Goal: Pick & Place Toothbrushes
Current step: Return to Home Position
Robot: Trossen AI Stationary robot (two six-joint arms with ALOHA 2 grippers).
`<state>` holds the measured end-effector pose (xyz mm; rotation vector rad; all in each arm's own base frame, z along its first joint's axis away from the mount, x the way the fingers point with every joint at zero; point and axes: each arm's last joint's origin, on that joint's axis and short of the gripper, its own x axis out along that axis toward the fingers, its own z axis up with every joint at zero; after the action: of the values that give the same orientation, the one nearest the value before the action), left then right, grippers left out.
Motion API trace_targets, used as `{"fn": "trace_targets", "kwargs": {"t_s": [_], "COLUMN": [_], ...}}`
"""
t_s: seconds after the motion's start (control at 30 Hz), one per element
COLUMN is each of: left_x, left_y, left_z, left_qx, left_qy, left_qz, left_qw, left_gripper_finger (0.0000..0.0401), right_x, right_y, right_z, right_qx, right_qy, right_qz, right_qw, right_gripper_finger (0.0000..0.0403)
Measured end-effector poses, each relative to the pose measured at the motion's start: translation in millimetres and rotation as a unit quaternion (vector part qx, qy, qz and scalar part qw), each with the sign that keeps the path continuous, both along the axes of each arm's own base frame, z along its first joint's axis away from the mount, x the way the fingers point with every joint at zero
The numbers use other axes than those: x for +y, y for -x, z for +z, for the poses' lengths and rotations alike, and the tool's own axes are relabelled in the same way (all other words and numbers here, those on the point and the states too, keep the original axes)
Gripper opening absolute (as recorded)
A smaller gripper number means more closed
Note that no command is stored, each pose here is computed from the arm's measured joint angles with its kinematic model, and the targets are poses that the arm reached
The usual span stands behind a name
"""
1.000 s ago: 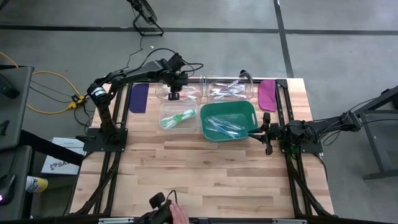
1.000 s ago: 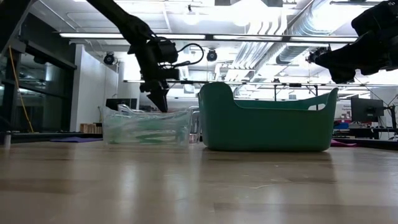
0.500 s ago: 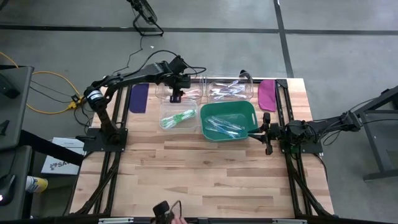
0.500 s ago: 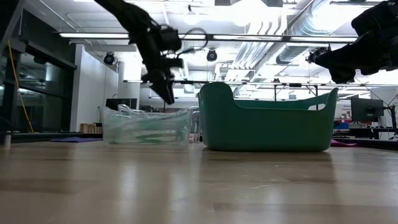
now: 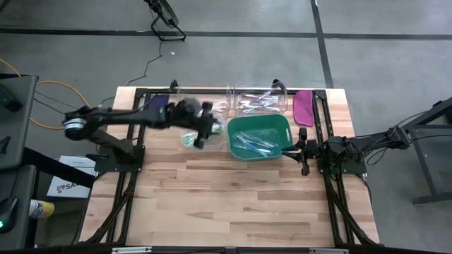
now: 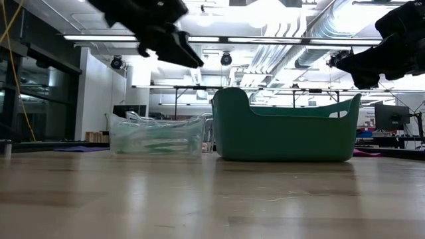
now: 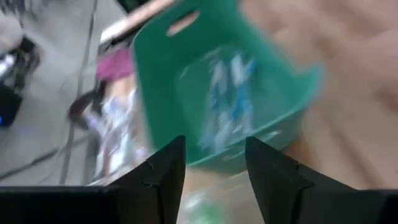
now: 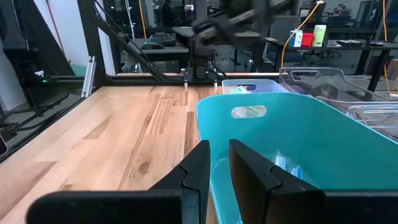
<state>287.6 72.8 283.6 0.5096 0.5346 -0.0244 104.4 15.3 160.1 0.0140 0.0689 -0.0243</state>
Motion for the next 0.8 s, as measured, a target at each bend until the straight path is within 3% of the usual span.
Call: {"fn": "trace_targets", "kwargs": {"t_s": [0.1, 0.27, 0.53, 0.8], "left_x": [-26, -57, -64, -67], "left_y": [12, 34, 81, 127], "left_z": [-18, -44, -66, -79], "left_qx": [-0.050, -0.076, -0.161, -0.220], "left_qy": [0.016, 0.033, 0.104, 0.121], "left_qz": [-0.025, -0.036, -0.003, -0.029], "left_qw": [0.998, 0.996, 0.982, 0.967], "left_gripper_finger": [0.0161, 0.0161, 0.0161, 0.0161], "right_x": [0, 0, 0, 0], "right_y": [0, 0, 0, 0], "right_z": [0, 0, 0, 0], "right_qx": [0.000, 0.000, 0.000, 0.000], "right_qy": [0.000, 0.000, 0.000, 0.000], "right_qz": [0.000, 0.000, 0.000, 0.000], "right_qw": [1.000, 1.000, 1.000, 1.000], "right_gripper_finger": [0.0052, 0.0052, 0.0052, 0.0052]}}
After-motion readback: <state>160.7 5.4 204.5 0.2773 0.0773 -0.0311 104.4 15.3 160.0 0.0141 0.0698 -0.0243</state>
